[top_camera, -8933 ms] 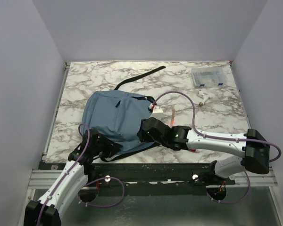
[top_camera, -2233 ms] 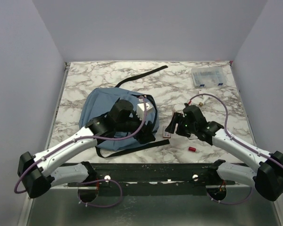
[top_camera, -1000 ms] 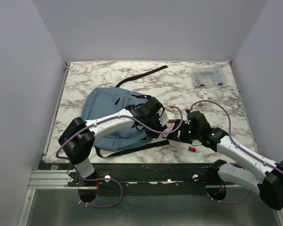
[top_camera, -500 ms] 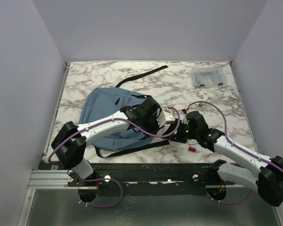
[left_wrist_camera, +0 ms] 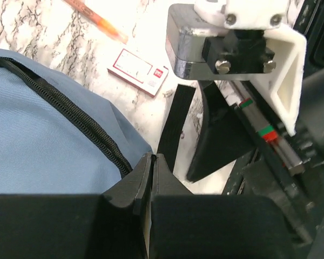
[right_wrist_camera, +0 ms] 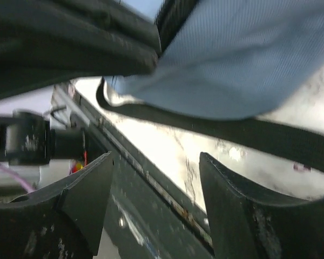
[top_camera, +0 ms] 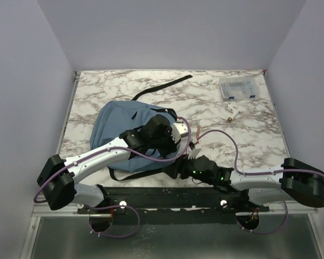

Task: Pack the student bag
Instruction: Zip the student bag at the center of the board.

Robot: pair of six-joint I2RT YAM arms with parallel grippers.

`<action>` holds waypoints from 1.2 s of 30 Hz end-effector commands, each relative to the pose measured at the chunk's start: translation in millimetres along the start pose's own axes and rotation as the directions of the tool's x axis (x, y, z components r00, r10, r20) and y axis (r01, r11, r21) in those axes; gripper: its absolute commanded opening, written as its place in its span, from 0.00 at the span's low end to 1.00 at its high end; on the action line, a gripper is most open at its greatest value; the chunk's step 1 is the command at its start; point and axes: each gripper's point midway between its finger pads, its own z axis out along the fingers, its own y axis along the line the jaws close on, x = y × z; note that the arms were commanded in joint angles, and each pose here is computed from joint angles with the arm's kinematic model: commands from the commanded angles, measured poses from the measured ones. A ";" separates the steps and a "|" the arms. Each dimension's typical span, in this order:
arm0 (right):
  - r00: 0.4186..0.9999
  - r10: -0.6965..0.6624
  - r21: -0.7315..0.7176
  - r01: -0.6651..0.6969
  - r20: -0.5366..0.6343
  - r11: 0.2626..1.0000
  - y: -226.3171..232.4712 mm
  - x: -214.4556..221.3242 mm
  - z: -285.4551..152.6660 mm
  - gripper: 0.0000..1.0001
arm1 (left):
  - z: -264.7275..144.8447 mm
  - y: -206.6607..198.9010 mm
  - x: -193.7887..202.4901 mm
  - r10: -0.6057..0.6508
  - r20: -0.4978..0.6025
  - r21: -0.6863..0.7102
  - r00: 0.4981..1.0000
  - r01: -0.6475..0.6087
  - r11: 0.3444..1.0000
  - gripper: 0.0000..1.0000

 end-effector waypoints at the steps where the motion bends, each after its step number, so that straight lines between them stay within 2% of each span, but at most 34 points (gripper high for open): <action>1: 0.943 0.044 0.055 -0.066 0.331 0.996 7.8 -61.0 16.1 0.69 | -3.0 -0.7 -34.2 -0.071 0.160 -0.006 0.984 0.073 0.997 0.00; 5: 0.904 0.091 0.068 -0.131 0.417 0.989 2.2 -74.3 19.6 0.70 | -3.7 -4.9 -38.5 -0.125 0.177 0.023 0.976 0.123 0.992 0.00; 11: 0.892 0.108 0.062 -0.150 0.439 0.987 11.4 -76.4 37.3 0.70 | -12.6 1.5 -48.1 -0.185 0.248 0.039 0.951 0.182 0.983 0.00; 14: 0.884 0.106 0.062 -0.150 0.455 0.987 17.2 -80.0 43.6 0.68 | -13.7 8.9 -51.1 -0.198 0.244 0.025 0.949 0.197 0.980 0.00; 16: 0.886 0.097 0.091 -0.154 0.453 0.984 16.3 -78.8 46.6 0.60 | -15.4 13.3 -51.6 -0.206 0.246 0.013 0.947 0.209 0.978 0.00; 19: 0.893 0.082 0.142 -0.160 0.442 0.977 10.6 -70.0 47.0 0.42 | -18.8 24.3 -55.0 -0.210 0.267 -0.040 0.941 0.229 0.973 0.00; 24: 0.911 0.018 0.156 -0.089 0.411 0.984 5.7 -61.1 48.4 0.01 | -17.8 31.7 -67.4 -0.221 0.289 -0.060 0.931 0.248 0.967 0.00; 27: 0.932 0.004 0.127 -0.053 0.363 0.990 7.1 -49.8 46.1 0.00 | -14.0 50.5 -75.5 -0.232 0.314 -0.138 0.921 0.286 0.948 0.00; 32: 0.956 -0.030 0.057 0.014 0.291 0.998 10.7 -22.6 39.4 0.00 | -4.7 108.3 -102.2 -0.205 0.405 -0.314 0.891 0.347 0.884 0.00; 36: 0.974 -0.045 -0.008 0.047 0.223 0.999 17.1 0.6 35.3 0.00 | -6.0 155.5 -121.5 -0.272 0.484 -0.334 0.832 0.463 0.821 0.00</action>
